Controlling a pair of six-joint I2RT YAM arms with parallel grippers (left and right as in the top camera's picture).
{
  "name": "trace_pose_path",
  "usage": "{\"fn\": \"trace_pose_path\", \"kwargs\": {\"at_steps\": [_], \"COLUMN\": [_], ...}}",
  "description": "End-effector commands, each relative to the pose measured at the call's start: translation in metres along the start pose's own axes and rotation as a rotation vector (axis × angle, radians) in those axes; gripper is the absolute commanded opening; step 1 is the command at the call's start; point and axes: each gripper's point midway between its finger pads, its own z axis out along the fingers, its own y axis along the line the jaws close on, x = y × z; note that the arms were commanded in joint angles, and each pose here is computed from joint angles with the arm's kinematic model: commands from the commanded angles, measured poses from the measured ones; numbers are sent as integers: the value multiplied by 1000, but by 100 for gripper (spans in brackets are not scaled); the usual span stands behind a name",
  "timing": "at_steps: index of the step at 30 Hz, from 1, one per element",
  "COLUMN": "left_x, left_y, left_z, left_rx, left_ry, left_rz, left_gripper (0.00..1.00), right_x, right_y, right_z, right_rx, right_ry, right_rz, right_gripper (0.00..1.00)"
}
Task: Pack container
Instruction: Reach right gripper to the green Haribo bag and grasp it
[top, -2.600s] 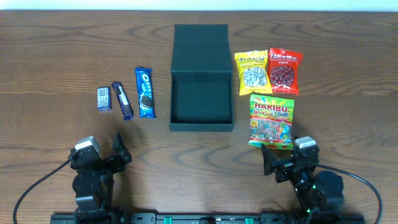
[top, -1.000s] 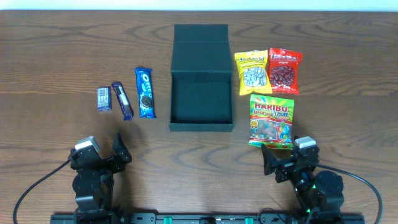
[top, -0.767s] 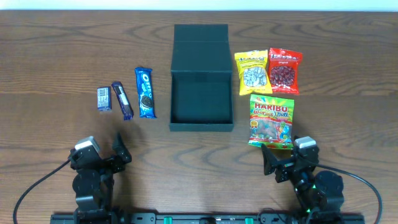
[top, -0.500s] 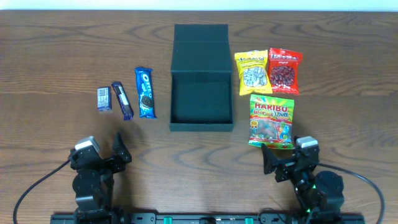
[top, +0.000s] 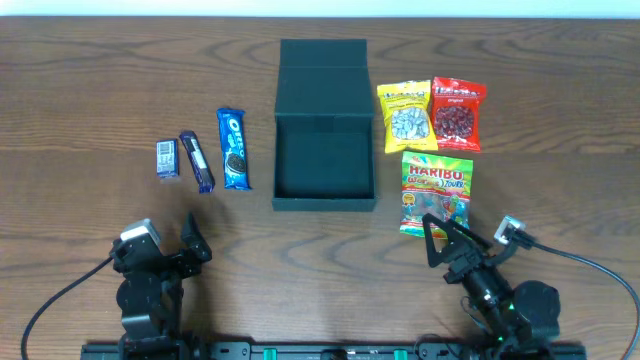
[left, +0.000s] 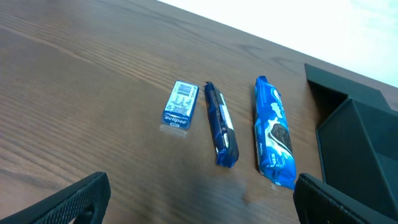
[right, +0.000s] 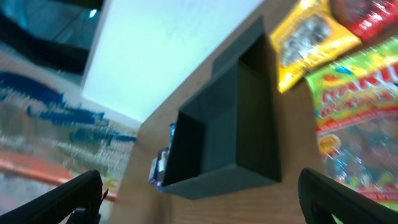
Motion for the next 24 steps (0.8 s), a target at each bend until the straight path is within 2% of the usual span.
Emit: {"fn": "trace_pose_path", "kwargs": {"at_steps": [1,6,12,18,24], "left_x": [8,8,8,8,8], "left_y": [6,6,5,6,6], "left_z": [3,3,3,3,3], "left_rx": [-23,-23,-23,-23,-23], "left_ry": [12,12,12,12,12], "left_rz": [0,0,0,0,0], "left_gripper": [95,95,95,95,95], "right_x": [8,-10,-35,-45,-31], "right_y": [8,13,2,-45,-91], "right_z": [3,22,62,92,109], "right_rx": [-13,96,262,563,709], "right_ry": [76,169,287,454,553], "right_rz": [-142,-301,-303,-259,-241], "right_gripper": [99,99,99,99,99]}}
